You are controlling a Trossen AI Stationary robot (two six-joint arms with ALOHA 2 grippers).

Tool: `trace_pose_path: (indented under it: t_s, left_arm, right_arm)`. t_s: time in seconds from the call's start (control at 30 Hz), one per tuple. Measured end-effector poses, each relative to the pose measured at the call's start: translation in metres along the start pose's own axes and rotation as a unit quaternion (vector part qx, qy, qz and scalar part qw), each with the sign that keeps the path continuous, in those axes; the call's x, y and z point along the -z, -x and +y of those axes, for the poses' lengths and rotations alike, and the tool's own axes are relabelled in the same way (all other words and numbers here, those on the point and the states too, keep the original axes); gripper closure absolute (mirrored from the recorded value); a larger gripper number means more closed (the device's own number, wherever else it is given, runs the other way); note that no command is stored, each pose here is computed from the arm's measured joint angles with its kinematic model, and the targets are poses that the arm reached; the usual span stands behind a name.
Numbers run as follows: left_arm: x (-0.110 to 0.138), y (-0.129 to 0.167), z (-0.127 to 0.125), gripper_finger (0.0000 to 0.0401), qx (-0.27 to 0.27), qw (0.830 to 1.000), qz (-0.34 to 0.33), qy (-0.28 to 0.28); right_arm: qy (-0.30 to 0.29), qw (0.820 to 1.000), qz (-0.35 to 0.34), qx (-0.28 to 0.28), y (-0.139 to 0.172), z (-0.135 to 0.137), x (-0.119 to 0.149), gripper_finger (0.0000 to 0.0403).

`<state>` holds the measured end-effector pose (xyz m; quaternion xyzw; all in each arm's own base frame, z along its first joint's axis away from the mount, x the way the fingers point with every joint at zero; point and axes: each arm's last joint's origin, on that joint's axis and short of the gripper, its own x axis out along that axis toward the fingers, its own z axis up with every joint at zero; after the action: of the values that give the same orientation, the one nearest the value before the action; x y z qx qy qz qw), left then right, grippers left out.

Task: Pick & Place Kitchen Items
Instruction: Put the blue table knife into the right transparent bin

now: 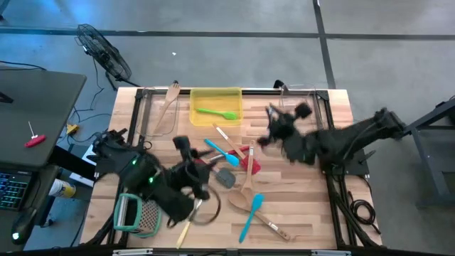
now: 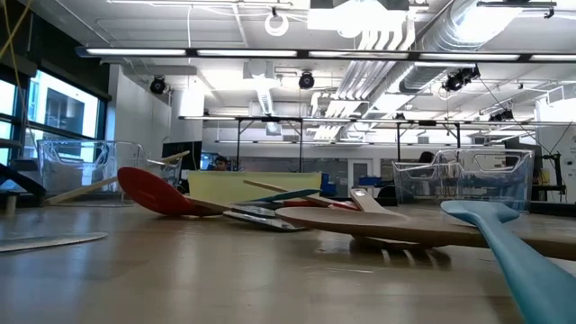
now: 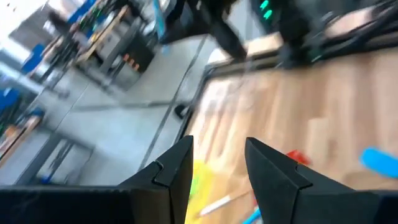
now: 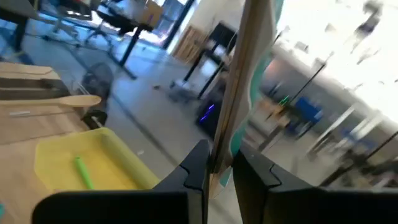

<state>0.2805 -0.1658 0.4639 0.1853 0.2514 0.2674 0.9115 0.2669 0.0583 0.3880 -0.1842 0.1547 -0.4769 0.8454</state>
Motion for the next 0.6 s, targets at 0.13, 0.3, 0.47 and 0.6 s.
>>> trace_pose_path:
  t_s: [0.13,0.3,0.47,0.6]
  left_arm:
    - [0.007,-0.014,0.022,0.0260,-0.031,0.999,0.041,0.010]
    - [0.007,-0.037,0.039,0.0260,-0.017,0.996,0.084,0.016]
    - [0.008,-0.063,0.059,0.0260,-0.034,0.992,0.118,0.012]
    - [0.011,-0.084,0.079,0.0260,-0.061,0.988,0.144,0.008]
  right_arm:
    - [-0.046,0.997,0.065,-0.015,-0.037,-0.039,0.016,0.0366]
    - [-0.047,0.988,0.145,-0.011,-0.075,-0.068,0.036,0.0366]
    - [-0.049,0.978,0.200,-0.036,-0.105,-0.085,0.051,0.0366]
    - [-0.035,0.974,0.219,-0.038,-0.119,-0.100,0.058,0.0366]
